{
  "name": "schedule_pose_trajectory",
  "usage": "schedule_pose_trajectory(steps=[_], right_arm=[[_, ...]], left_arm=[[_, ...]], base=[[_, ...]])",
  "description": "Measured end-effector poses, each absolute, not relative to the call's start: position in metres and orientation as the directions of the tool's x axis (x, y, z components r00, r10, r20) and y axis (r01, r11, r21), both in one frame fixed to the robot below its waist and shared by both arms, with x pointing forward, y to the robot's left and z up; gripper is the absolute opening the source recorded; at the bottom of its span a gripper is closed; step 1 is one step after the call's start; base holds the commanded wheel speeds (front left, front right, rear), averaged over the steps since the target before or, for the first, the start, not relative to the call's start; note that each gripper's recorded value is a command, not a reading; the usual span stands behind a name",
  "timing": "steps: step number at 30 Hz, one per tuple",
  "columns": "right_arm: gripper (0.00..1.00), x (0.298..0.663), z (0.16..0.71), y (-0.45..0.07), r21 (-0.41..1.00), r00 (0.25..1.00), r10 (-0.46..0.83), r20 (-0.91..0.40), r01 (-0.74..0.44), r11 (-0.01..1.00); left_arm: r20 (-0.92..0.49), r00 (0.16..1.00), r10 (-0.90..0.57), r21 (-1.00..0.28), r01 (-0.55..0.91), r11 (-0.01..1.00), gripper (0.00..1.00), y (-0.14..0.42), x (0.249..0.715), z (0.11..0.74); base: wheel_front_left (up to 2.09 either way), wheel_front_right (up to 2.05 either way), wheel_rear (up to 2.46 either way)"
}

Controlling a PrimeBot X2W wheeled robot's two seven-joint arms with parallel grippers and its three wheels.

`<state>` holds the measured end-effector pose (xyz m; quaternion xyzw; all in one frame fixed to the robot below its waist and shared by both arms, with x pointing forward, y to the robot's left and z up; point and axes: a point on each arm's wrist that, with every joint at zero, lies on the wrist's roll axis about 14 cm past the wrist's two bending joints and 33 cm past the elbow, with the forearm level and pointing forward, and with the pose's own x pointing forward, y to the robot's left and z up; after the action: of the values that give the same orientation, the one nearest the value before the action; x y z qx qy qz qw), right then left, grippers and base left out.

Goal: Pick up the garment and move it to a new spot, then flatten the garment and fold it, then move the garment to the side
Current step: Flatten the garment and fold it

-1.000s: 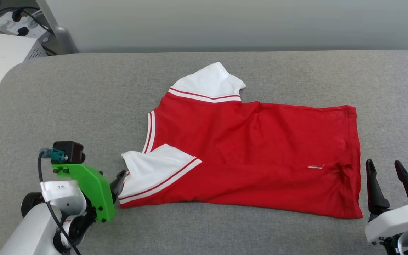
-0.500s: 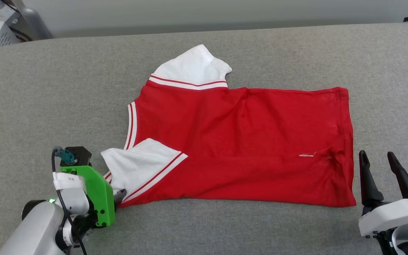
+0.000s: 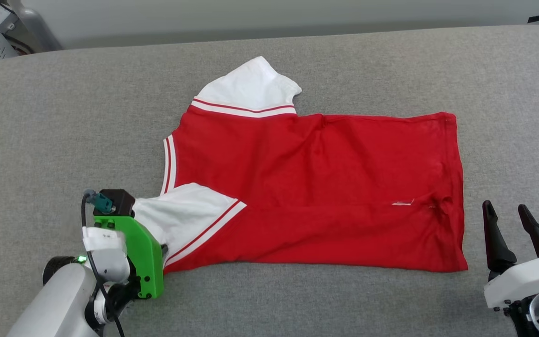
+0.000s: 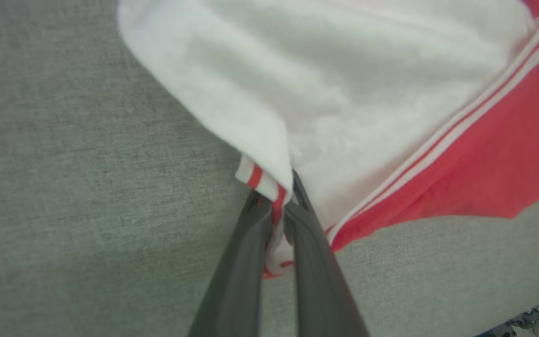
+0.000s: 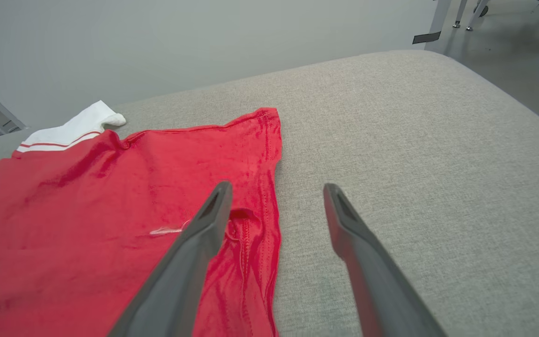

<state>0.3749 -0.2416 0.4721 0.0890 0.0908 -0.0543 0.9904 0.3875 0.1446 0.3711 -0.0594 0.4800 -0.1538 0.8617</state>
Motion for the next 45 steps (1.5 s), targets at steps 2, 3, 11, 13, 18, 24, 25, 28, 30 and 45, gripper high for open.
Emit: schedule_pose_trajectory(steps=[2, 3, 11, 13, 18, 24, 25, 28, 30, 45], right_arm=[[1.0, 0.374, 0.47, -0.244, 0.186, 0.972, -0.086, -0.216, 0.128, 0.974], [1.0, 0.373, 0.468, -0.244, 0.196, 0.967, -0.077, -0.241, 0.126, 0.972], [1.0, 0.348, 0.418, -0.236, 0.202, 0.806, 0.061, -0.589, 0.074, 0.977], [1.0, 0.345, 0.41, -0.229, 0.211, 0.761, 0.099, -0.641, 0.051, 0.976], [1.0, 0.345, 0.394, -0.211, 0.237, 0.685, 0.171, -0.708, 0.002, 0.972], [0.39, 0.341, 0.362, -0.195, 0.261, 0.536, 0.239, -0.81, -0.037, 0.965], [0.07, 0.342, 0.36, -0.193, 0.267, 0.528, 0.247, -0.813, -0.04, 0.963], [0.0, 0.346, 0.358, -0.193, 0.27, 0.524, 0.253, -0.813, -0.044, 0.962], [0.0, 0.351, 0.361, -0.193, 0.271, 0.537, 0.255, -0.804, -0.051, 0.961], [0.0, 0.357, 0.415, -0.174, 0.244, 0.657, 0.305, -0.69, -0.186, 0.952]], left_arm=[[-0.792, 0.518, -0.322, -0.244, 0.214, 0.946, 0.0, 0.145, 0.388, 0.377], [-0.783, 0.53, -0.325, -0.245, 0.218, 0.945, 0.0, 0.145, 0.387, 0.38], [-0.706, 0.628, -0.328, -0.214, 0.253, 0.943, 0.0, 0.148, 0.394, 0.412], [-0.699, 0.636, -0.328, -0.206, 0.26, 0.943, 0.0, 0.147, 0.395, 0.415], [-0.698, 0.633, -0.334, -0.214, 0.261, 0.941, 0.0, 0.145, 0.396, 0.412], [-0.717, 0.616, -0.325, -0.221, 0.241, 0.945, 0.0, 0.149, 0.395, 0.4], [-0.719, 0.615, -0.324, -0.222, 0.238, 0.946, 0.0, 0.15, 0.395, 0.399], [-0.715, 0.621, -0.32, -0.222, 0.233, 0.947, 0.0, 0.151, 0.396, 0.397], [-0.706, 0.631, -0.32, -0.221, 0.233, 0.947, 0.0, 0.152, 0.397, 0.398], [-0.628, 0.711, -0.317, -0.196, 0.249, 0.948, 0.0, 0.154, 0.379, 0.428]], base=[[0.0, 0.0, 0.0], [0.0, 0.0, 0.0], [0.0, 0.0, 0.0], [0.0, 0.0, 0.0], [0.0, 0.0, 0.0], [0.0, 0.0, 0.0], [0.0, 0.0, 0.0], [0.0, 0.0, 0.0], [0.0, 0.0, 0.0], [0.0, 0.0, 0.0]])
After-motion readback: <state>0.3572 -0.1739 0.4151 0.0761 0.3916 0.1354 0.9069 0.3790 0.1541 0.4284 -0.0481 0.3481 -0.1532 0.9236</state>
